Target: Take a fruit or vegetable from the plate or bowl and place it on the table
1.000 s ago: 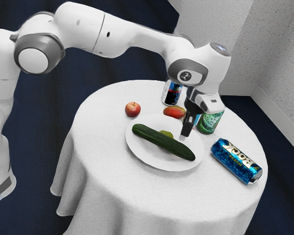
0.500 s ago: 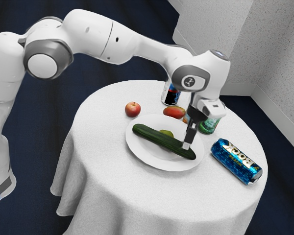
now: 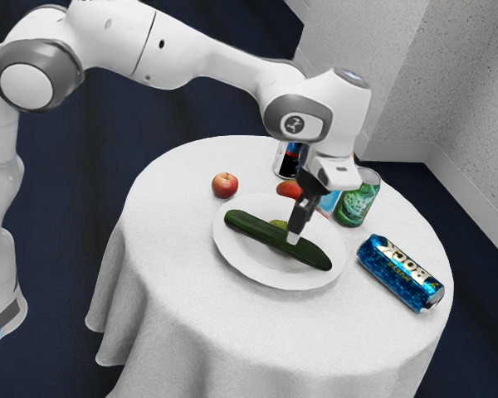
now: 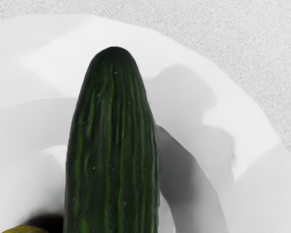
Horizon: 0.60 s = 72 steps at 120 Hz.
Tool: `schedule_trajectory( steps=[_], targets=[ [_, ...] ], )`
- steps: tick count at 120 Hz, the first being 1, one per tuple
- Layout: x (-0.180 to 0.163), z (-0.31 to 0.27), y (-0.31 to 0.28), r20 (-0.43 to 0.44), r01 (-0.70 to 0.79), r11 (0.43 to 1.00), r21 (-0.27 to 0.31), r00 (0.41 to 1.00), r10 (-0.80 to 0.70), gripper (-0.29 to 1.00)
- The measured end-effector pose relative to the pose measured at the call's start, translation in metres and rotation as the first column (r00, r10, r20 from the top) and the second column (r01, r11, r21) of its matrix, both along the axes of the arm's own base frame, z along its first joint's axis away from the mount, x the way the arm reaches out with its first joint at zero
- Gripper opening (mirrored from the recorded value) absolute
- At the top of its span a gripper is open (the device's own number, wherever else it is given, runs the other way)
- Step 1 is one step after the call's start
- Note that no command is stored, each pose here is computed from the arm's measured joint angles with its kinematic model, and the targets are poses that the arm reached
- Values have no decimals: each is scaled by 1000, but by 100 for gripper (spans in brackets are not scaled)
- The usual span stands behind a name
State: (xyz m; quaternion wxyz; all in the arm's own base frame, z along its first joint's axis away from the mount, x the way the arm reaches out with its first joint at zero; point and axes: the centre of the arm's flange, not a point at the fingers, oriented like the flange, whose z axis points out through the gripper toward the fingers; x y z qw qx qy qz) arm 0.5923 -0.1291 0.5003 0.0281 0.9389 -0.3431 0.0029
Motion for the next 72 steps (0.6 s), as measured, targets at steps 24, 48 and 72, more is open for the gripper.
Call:
schedule_trajectory(
  steps=[24, 48, 72],
  targets=[
    [11, -31, 2, -28, 16, 1000, 9, 999, -16, 70],
    [17, -44, 7, -32, 25, 1000, 10, 999, -25, 70],
    [22, -60, 9, -45, 37, 999, 10, 998, -36, 70]
  ],
)
